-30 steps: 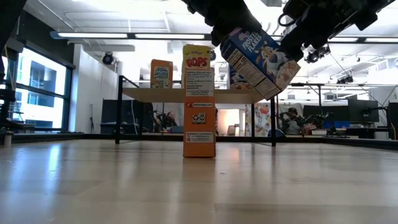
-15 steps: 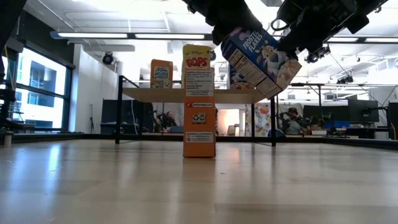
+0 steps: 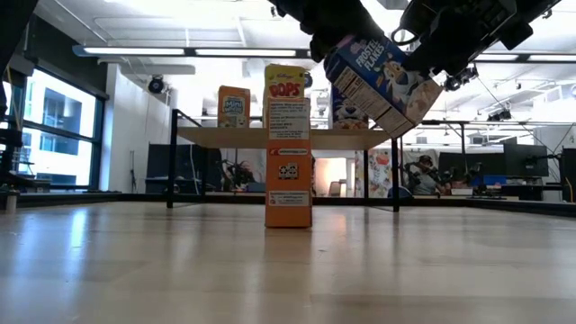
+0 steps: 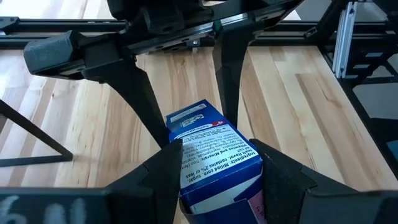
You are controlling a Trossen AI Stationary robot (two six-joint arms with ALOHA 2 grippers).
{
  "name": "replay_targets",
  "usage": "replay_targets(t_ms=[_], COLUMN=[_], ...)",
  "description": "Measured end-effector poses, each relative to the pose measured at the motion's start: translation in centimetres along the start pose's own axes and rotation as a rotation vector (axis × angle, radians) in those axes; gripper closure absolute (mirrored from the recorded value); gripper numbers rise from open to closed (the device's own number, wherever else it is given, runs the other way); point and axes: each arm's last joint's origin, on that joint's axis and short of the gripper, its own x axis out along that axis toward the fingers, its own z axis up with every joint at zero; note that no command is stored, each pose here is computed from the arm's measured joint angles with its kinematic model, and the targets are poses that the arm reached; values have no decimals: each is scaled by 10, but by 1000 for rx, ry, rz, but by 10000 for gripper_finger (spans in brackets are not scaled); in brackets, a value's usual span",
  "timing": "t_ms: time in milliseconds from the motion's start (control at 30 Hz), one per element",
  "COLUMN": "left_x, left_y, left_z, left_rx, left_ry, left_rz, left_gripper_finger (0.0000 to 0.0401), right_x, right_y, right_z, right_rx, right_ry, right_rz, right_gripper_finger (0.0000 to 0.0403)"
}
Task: Stack cereal on shelf
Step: Put the blue cereal box on the shelf aligned with the other blue cereal boxes
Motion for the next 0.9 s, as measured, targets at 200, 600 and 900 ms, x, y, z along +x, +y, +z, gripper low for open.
replay_targets(t_ms=[200, 600, 900], left_x=[0, 0, 0], left_y=[0, 0, 0], left_z=[2, 3, 4], left_rx=[3, 0, -2], left_ry=[-22, -33, -41], left_rz=[1, 3, 1], left_gripper_finger=[235, 235, 235], right_x=[0, 0, 0], right_y=[0, 0, 0], right_z=[0, 1, 1], right_rx=[0, 5, 2], right_ry=[-2, -7, -15], right_rz=[0, 2, 1], right_gripper_finger=[191, 236, 234])
